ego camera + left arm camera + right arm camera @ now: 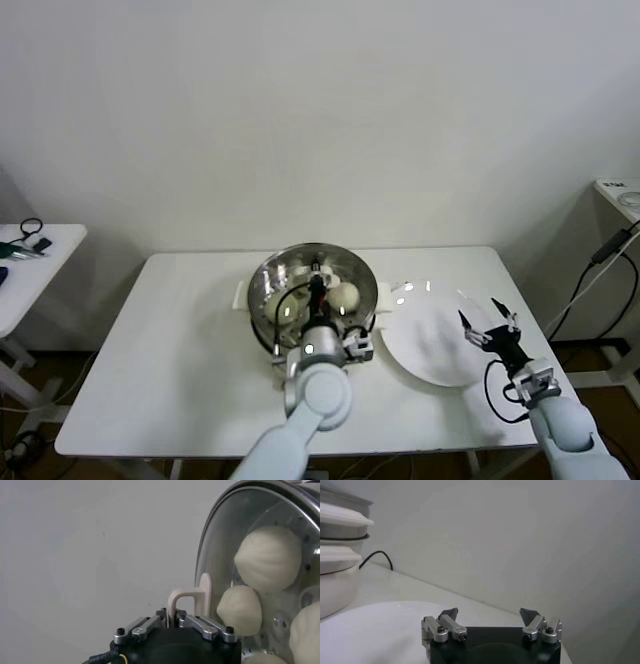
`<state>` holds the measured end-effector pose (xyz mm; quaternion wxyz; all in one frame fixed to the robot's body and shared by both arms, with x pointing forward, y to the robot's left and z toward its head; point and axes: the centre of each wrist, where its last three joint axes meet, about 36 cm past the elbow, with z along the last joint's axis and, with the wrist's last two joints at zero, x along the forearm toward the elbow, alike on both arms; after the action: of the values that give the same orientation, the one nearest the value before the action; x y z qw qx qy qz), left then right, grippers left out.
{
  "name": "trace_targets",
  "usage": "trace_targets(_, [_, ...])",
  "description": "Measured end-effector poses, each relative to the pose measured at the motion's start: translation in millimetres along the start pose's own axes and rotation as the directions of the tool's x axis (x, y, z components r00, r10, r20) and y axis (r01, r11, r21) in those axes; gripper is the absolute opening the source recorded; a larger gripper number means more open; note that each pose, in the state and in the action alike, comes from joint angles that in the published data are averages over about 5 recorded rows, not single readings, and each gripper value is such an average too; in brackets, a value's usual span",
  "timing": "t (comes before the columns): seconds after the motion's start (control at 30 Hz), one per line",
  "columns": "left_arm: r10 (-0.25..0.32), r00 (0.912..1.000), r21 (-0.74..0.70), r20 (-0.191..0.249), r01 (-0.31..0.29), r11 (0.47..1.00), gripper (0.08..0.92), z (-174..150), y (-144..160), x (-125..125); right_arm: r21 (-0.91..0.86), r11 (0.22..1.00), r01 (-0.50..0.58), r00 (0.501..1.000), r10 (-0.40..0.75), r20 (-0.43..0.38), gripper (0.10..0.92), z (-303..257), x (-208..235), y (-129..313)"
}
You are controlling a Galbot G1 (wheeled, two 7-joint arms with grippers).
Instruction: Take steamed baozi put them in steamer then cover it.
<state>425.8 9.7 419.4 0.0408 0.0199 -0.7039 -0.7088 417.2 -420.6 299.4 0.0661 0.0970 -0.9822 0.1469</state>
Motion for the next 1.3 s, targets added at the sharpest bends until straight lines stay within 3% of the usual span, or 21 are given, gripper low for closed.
trace_targets(0.7, [0.011,0.9994,0.036,0.032,-0.012,0.999,0.798,28.2,15.5,26.8,-0.005,1.0,0.005,1.0,-0.005,-0.02,0.823,-3.2,-0.6,-2.5])
trace_targets(1.3, [-0.012,0.9992,0.165,0.039,0.005,0.986,0.823,78.9,42.6,60.8,-0.025,1.0,-0.014,0.999,0.013,-0.036,0.823,-19.4,0.6,3.3])
